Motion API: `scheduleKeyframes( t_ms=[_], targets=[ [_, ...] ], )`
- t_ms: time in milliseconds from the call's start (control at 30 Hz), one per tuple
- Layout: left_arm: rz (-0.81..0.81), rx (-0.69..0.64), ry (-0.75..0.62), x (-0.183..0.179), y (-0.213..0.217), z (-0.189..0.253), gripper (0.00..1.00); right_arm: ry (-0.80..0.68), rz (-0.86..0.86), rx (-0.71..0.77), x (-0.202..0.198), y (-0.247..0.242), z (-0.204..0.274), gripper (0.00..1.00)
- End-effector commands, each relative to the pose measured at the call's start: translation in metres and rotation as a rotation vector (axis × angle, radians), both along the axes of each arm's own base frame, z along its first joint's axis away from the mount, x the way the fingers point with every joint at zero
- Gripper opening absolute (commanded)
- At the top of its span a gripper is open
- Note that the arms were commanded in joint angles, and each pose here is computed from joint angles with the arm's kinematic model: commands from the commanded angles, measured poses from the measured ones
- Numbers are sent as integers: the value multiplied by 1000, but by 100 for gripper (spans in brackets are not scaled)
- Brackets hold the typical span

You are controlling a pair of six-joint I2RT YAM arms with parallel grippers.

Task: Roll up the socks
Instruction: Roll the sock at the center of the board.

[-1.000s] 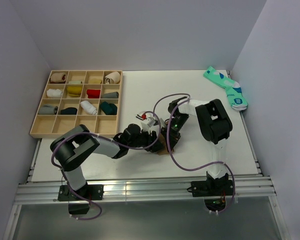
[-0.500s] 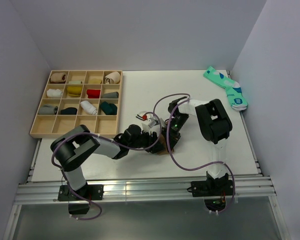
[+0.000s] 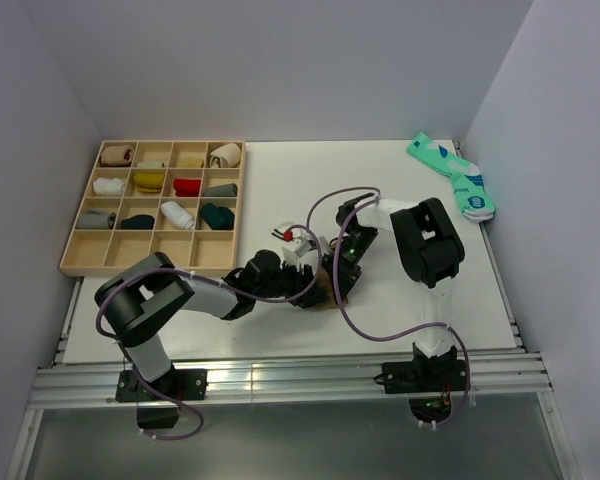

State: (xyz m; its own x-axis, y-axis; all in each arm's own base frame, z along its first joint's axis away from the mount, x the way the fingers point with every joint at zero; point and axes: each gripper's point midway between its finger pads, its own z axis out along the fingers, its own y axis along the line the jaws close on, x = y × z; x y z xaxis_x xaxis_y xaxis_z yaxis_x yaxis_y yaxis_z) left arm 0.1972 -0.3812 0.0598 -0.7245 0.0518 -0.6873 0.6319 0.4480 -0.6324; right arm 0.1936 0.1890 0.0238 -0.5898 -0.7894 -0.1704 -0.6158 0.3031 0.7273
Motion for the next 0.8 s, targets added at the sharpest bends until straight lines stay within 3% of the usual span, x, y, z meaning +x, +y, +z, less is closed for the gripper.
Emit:
scheduleKeyframes(
  t_ms=[0, 533, 767],
  targets=[
    [-39, -36, -53, 2, -11, 14, 50, 1, -6, -5, 5, -1, 0, 14],
    [-70, -5, -6, -3, -20, -5, 46, 0, -11, -8, 6, -1, 1, 13],
    [-61, 50, 19, -4, -19, -18, 29, -12, -14, -2, 7, -1, 3, 14]
  ],
)
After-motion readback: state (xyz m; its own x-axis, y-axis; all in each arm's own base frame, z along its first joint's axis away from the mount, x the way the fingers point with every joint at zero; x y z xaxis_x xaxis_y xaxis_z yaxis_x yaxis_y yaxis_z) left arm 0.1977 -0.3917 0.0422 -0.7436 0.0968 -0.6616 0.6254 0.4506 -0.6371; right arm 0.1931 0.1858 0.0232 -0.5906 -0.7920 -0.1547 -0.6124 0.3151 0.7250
